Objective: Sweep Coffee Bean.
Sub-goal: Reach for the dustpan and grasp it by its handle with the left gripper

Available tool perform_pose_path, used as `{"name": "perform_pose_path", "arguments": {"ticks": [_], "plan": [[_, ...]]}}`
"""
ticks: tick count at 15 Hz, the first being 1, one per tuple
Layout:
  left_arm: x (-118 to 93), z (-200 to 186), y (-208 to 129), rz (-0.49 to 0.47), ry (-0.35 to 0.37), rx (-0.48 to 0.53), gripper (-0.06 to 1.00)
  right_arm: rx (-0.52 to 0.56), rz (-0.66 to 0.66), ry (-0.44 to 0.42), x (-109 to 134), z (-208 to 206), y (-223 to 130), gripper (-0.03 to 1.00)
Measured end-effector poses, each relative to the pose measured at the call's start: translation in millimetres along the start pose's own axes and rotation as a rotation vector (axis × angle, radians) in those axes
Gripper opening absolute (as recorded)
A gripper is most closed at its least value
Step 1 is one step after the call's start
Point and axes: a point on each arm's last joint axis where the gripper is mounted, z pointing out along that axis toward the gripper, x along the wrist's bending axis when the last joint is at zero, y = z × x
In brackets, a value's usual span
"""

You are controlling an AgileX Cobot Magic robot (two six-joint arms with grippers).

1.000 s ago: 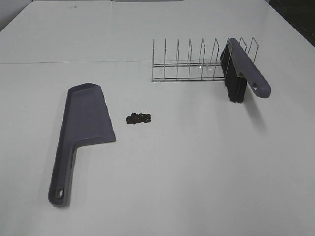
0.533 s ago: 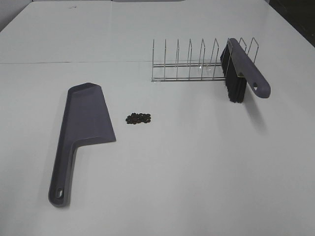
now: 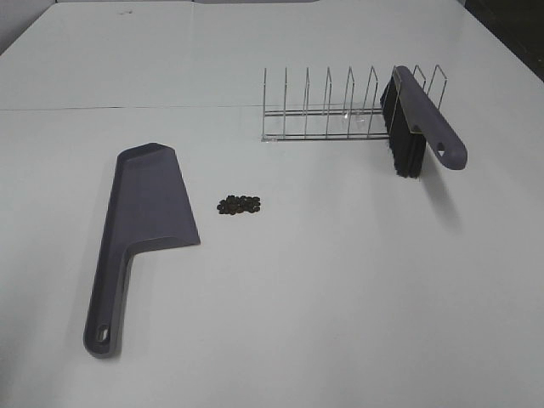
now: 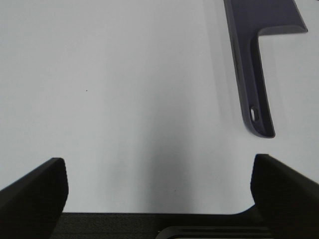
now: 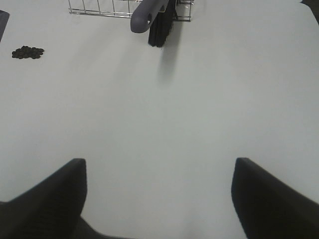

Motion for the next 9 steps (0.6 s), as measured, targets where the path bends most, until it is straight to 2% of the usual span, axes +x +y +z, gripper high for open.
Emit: {"name": "perform_pose_path", "arguments": {"ticks": [2,3,6,9], "plan": [[-2.8,7.4,13.2,-0.023,-0.003,0.025,0.91,0.0,0.0,0.0,0.0,0.0,0.0,0.75],[-8.6,20.0,33.7,-0.052,-0.02,0.078,0.9,0.0,0.0,0.0,0.0,0.0,0.0,0.75],[-16.3,42.1,61.9,-0.088,-0.042,0.134,0.9,0.0,0.0,0.0,0.0,0.0,0.0,0.75],[-35.5,76.8,90.3,-0.046,-0.058,0.198,0.89,0.0,0.0,0.0,0.0,0.0,0.0,0.75]]}}
